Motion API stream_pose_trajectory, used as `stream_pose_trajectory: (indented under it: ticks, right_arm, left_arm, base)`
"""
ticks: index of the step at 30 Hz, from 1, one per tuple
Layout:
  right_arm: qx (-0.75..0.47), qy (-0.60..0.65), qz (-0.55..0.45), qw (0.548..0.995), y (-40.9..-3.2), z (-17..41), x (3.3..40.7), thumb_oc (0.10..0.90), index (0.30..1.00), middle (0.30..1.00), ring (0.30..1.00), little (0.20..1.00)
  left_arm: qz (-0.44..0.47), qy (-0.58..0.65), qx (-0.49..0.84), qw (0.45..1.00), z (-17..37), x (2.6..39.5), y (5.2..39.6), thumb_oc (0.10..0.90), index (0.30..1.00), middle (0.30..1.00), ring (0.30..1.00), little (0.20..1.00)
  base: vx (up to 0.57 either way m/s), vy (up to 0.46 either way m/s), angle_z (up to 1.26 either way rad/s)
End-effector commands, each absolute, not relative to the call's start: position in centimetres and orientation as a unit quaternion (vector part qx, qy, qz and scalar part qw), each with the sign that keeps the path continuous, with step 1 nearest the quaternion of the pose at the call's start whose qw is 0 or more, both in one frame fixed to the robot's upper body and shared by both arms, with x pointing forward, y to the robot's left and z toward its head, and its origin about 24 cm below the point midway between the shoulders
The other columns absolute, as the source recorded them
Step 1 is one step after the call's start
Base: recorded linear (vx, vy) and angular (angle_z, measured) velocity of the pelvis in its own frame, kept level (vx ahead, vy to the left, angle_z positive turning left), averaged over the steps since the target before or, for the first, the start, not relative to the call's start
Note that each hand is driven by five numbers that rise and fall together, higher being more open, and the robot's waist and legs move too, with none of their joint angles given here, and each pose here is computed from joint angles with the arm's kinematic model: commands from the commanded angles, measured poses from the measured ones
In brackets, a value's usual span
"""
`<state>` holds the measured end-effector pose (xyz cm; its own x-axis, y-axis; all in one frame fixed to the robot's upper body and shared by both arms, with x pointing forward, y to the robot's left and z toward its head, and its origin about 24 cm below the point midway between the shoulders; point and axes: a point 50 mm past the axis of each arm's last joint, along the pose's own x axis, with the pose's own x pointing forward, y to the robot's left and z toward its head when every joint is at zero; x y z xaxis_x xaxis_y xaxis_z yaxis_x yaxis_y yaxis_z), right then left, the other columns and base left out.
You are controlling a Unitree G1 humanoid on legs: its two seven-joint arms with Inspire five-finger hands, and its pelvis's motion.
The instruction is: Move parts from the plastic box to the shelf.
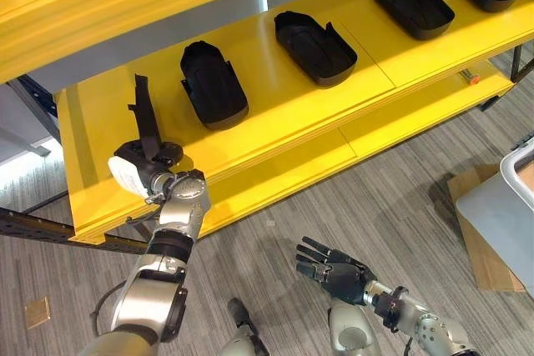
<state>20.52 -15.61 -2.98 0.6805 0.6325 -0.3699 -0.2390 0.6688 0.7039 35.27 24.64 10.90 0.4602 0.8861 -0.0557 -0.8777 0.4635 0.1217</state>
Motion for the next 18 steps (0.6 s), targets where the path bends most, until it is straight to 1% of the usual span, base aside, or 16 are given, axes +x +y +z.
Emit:
stream_pose_trajectory:
  ticks: [1, 11, 14, 15, 18]
  right_arm:
    - [0.356, 0.210, 0.348, 0.841, -12.4, 1.3, 21.9, 0.900, 1.000, 1.000, 1.000, 1.000]
    - [0.357, 0.183, 0.361, 0.842, -12.1, 2.5, 22.8, 0.900, 1.000, 1.000, 1.000, 1.000]
    - [0.358, 0.181, 0.363, 0.841, -12.0, 2.5, 22.9, 0.900, 1.000, 1.000, 1.000, 1.000]
    - [0.359, 0.178, 0.365, 0.840, -11.9, 2.5, 22.9, 0.900, 1.000, 1.000, 1.000, 1.000]
    - [0.362, 0.172, 0.368, 0.839, -11.6, 2.6, 23.1, 0.900, 1.000, 1.000, 1.000, 1.000]
  left_arm:
    - [0.585, -0.035, 0.044, 0.809, 17.6, 35.7, 28.5, 0.400, 0.300, 0.300, 0.300, 0.300]
    - [0.635, -0.077, 0.117, 0.759, 23.6, 35.9, 30.4, 0.400, 0.300, 0.300, 0.300, 0.300]
    - [0.652, -0.071, 0.143, 0.742, 24.4, 35.6, 31.2, 0.400, 0.300, 0.300, 0.300, 0.300]
    - [0.663, -0.061, 0.159, 0.729, 24.9, 35.3, 31.9, 0.400, 0.300, 0.300, 0.300, 0.300]
    - [0.677, -0.052, 0.161, 0.716, 25.3, 35.1, 32.5, 0.400, 0.300, 0.300, 0.300, 0.300]
  base:
    - [-0.06, 0.027, -0.03]
    - [-0.09, 0.004, -0.02]
    - [-0.05, 0.010, 0.00]
    - [-0.06, 0.009, 0.01]
    - [-0.05, -0.010, 0.00]
